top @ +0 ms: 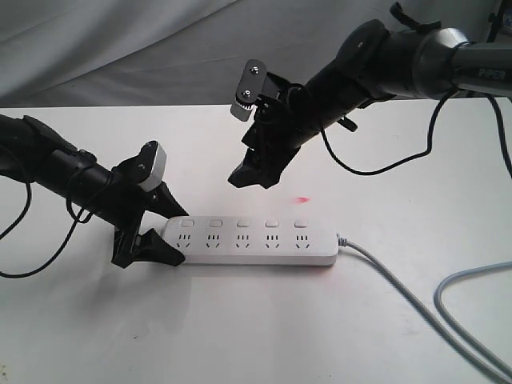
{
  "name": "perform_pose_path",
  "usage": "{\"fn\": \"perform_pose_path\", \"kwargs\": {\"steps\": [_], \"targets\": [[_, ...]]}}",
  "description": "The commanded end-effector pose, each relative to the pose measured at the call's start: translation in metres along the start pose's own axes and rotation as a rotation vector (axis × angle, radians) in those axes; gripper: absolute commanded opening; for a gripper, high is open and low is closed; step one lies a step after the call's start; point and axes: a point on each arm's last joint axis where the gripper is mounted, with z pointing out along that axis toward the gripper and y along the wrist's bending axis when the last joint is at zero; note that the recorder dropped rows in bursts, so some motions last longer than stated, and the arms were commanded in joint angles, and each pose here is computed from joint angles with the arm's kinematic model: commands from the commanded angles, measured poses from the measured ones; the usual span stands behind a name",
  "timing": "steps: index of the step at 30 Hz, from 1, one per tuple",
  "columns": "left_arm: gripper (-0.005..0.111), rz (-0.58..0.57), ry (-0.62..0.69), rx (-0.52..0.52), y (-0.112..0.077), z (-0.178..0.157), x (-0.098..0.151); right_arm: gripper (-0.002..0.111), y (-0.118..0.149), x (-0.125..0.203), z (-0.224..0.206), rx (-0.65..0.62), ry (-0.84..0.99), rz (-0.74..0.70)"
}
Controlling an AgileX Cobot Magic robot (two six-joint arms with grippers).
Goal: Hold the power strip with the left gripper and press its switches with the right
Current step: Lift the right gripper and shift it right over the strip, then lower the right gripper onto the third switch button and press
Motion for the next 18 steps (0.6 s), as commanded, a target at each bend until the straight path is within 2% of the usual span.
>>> {"fn": "perform_pose_path", "kwargs": {"steps": [1, 18], "targets": [[0.039, 0.002, 0.01, -0.011, 0.0, 0.002, 0.0, 0.073, 0.0, 0.0, -0.003, -0.002, 0.003, -0.016], [0.039, 0.002, 0.01, -0.011, 0.0, 0.002, 0.0, 0.073, 0.004, 0.012, 0.008, 0.002, 0.028, -0.007]]}}
